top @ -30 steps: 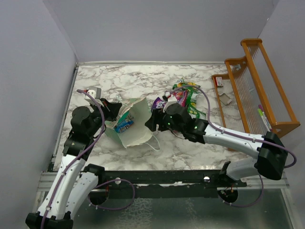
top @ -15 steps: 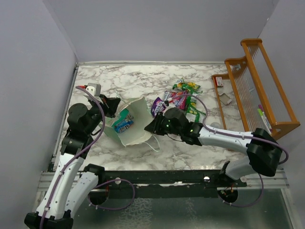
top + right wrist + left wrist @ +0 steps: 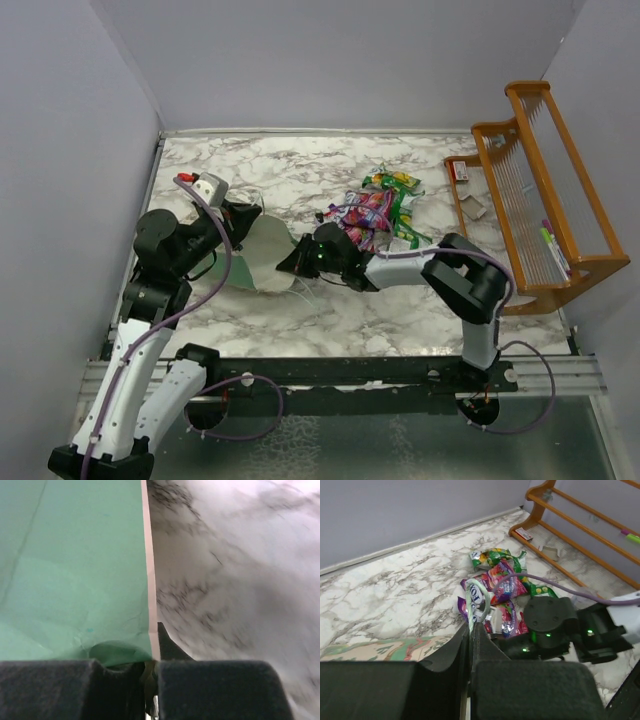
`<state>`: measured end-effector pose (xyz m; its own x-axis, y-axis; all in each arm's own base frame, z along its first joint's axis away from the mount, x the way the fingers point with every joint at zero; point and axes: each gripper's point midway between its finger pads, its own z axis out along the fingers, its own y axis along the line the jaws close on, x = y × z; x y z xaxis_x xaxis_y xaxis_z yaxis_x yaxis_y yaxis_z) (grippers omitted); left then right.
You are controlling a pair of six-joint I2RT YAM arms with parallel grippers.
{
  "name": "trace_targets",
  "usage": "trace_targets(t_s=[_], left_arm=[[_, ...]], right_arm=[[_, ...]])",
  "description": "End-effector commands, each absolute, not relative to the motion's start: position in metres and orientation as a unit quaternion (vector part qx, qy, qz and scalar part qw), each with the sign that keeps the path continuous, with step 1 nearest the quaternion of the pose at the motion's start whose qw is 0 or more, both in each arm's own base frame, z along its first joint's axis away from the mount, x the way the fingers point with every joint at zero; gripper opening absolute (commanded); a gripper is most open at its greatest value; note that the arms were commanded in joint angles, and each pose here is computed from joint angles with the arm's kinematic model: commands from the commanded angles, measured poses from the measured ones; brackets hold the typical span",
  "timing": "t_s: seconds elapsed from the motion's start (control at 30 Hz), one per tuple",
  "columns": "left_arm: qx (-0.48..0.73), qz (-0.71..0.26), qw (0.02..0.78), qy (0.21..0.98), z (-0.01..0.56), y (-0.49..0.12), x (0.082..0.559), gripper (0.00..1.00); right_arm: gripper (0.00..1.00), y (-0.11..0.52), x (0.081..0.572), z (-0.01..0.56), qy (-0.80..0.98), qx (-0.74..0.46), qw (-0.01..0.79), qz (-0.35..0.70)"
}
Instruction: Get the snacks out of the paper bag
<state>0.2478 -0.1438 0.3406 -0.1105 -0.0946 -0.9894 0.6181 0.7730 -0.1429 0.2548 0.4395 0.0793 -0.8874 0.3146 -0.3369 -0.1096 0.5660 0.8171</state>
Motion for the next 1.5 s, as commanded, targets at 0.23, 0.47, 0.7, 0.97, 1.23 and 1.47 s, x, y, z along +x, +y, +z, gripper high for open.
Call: trace_targets(t_s=[0.23,0.47,0.7,0.97,1.23,1.47], left_arm=[[0.189,-0.357,0.554,0.728,0.267,-0.168,0.236,0.00],[0.067,-0.348,0.520,0.777,0.229,-0.155,0.254,0.00],[0.069,-0.416,0.520,0.743,0.266,-0.176,0.263,0.00],[0.052,-0.282,0.602,0.746,0.305,-0.128,0.265,0.00],[-0.035,-0.432,0.472,0.768,0.203,-0.171,0.266,0.00],[0.050,-0.411,0.477,0.775,0.225,-0.175,0.253,0.00]], right_arm=[[0.14,0.496,0.300,0.072,0.792,-0.024,0.238,0.562],[0.27,0.482,0.304,0.040,0.817,-0.039,0.225,0.529],[0.34,0.452,0.310,0.033,0.834,-0.053,0.234,0.498],[0.48,0.438,0.295,0.060,0.818,-0.113,0.253,0.505],[0.59,0.381,0.307,0.071,0.839,-0.114,0.310,0.433],[0.59,0.381,0.287,0.088,0.809,-0.163,0.314,0.470]])
